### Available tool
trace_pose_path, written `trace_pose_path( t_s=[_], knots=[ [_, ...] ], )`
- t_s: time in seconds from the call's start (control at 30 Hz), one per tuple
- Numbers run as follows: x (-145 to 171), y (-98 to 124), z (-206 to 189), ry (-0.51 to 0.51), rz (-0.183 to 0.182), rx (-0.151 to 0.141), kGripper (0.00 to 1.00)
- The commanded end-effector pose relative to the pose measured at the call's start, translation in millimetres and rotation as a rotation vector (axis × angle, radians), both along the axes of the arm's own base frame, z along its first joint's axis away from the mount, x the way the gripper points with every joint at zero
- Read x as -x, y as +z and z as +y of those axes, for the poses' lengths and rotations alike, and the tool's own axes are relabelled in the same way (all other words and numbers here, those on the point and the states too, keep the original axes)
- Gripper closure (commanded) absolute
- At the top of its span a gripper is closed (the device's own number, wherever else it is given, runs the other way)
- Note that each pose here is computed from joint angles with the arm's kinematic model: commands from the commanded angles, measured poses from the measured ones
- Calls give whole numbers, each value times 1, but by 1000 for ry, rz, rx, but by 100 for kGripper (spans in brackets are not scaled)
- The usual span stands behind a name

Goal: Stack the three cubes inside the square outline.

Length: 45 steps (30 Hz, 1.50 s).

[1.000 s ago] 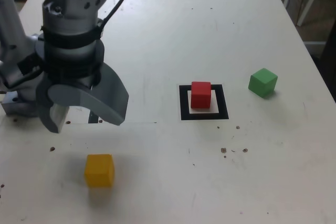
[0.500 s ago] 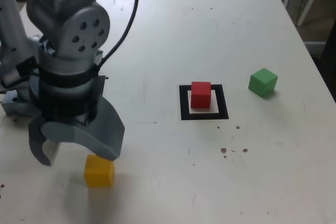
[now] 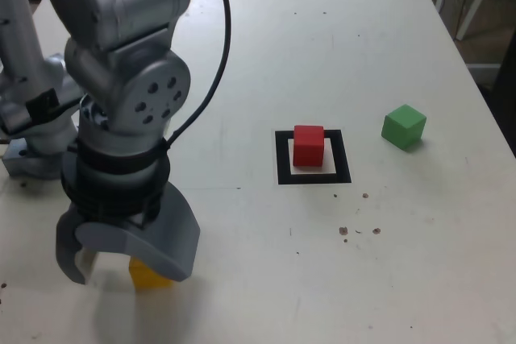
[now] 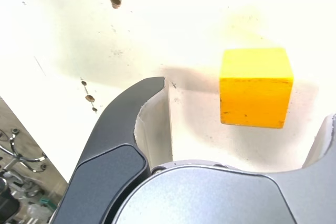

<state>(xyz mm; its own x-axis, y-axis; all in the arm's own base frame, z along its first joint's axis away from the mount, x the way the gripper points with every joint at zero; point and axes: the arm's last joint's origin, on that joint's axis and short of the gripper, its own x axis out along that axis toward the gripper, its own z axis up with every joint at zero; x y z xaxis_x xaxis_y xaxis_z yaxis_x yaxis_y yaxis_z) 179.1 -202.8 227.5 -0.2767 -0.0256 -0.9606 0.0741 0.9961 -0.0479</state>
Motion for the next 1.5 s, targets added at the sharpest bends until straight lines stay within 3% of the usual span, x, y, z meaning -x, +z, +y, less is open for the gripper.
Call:
trace_pose_path(
  t_s=[0.0, 0.27, 0.43, 0.6, 0.7, 1.27, 1.47],
  knots=[
    [-3, -6, -2, -9, 12, -1, 4],
    [-16, -21, -5, -28, 31, 5, 14],
    [-18, -25, -3, -27, 31, -2, 34],
    [-19, -27, 0, -28, 16, -29, 60],
    [-20, -28, 2, -29, 2, -42, 69],
    [-23, -28, 3, -41, -17, -28, 70],
    [-25, -17, 9, -66, -27, -51, 70]
  ],
)
